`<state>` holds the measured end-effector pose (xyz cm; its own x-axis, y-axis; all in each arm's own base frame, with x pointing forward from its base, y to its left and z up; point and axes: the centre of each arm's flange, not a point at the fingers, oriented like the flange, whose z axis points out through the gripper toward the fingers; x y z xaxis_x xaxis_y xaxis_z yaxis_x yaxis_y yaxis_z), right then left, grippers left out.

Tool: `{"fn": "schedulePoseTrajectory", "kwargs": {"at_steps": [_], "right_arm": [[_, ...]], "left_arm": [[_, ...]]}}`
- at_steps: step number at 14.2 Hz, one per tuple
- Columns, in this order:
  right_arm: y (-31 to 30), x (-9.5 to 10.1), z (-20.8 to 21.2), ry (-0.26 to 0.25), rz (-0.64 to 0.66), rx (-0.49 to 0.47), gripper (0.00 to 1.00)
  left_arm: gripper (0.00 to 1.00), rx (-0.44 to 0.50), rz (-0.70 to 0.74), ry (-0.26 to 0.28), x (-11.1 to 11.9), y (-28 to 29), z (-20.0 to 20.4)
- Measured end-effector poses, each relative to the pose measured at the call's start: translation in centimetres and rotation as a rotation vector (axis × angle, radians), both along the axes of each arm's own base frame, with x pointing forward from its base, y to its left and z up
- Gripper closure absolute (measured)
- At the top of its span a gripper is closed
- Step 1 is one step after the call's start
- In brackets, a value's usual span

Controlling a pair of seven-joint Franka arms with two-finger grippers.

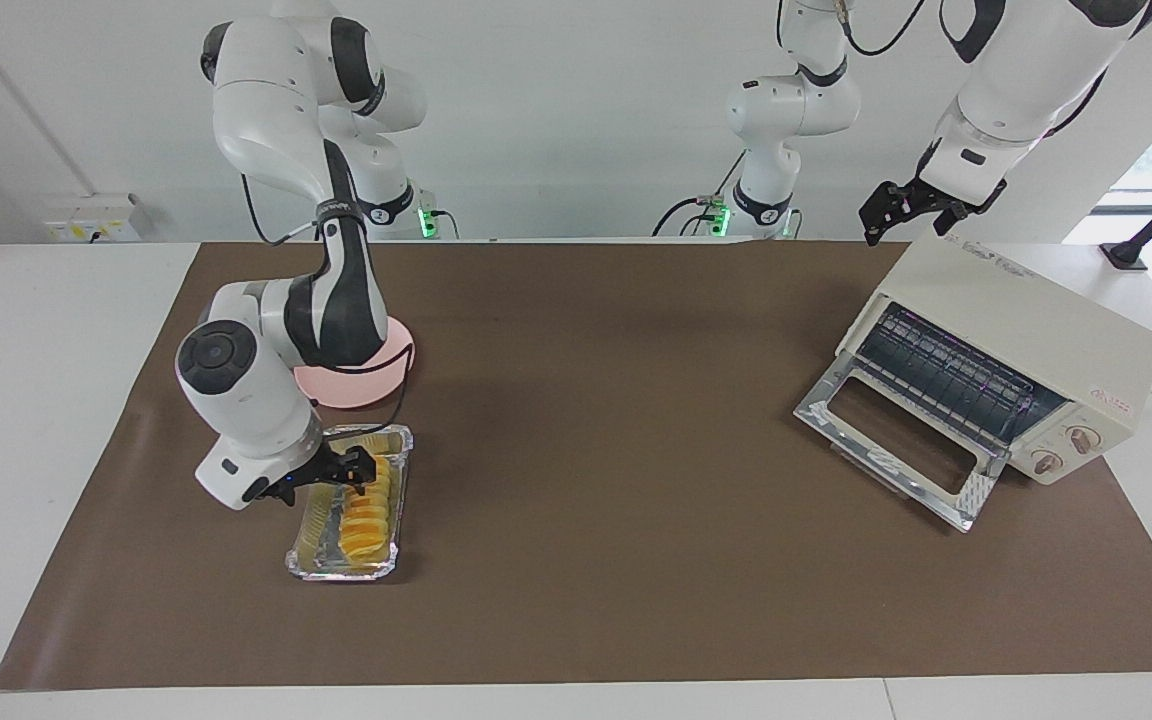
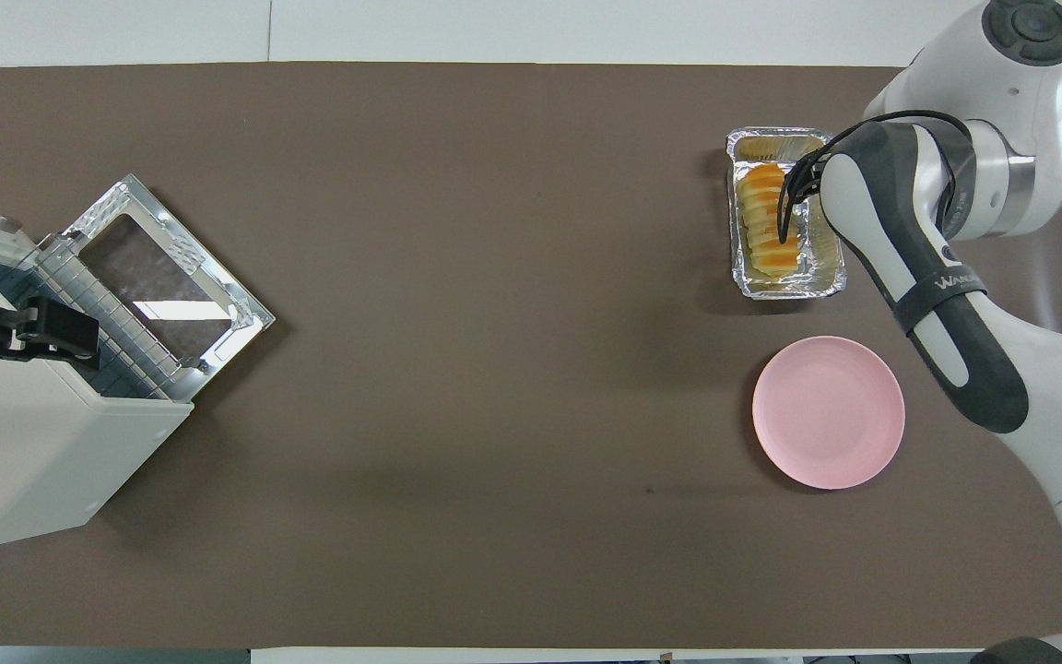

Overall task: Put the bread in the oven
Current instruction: 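Lower the bread into the foil tray and open the right gripper, then grasp the edge of the foil tray with the right gripper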

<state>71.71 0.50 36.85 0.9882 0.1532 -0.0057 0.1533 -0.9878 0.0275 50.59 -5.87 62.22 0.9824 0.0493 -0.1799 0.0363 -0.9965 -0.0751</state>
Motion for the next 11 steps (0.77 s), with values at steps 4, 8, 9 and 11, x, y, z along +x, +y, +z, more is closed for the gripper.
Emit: {"fn": "schedulePoseTrajectory", "kwargs": {"at_steps": [4,8,9,11], "right_arm": [[-3.5,-0.1,-1.9,-0.038,0.018,0.000,0.00],[-2.5,-0.8,-5.2,-0.058,0.034,0.002,0.00],[-2.5,-1.0,-5.5,-0.053,0.032,0.002,0.05],[-2.5,-1.2,-5.9,-0.059,0.027,0.004,0.17]], "left_arm": [[0.00,0.000,0.000,0.000,0.0,0.0,0.0],[0.00,0.000,0.000,0.000,0.0,0.0,0.0],[0.00,0.000,0.000,0.000,0.0,0.0,0.0],[0.00,0.000,0.000,0.000,0.0,0.0,0.0]]}}
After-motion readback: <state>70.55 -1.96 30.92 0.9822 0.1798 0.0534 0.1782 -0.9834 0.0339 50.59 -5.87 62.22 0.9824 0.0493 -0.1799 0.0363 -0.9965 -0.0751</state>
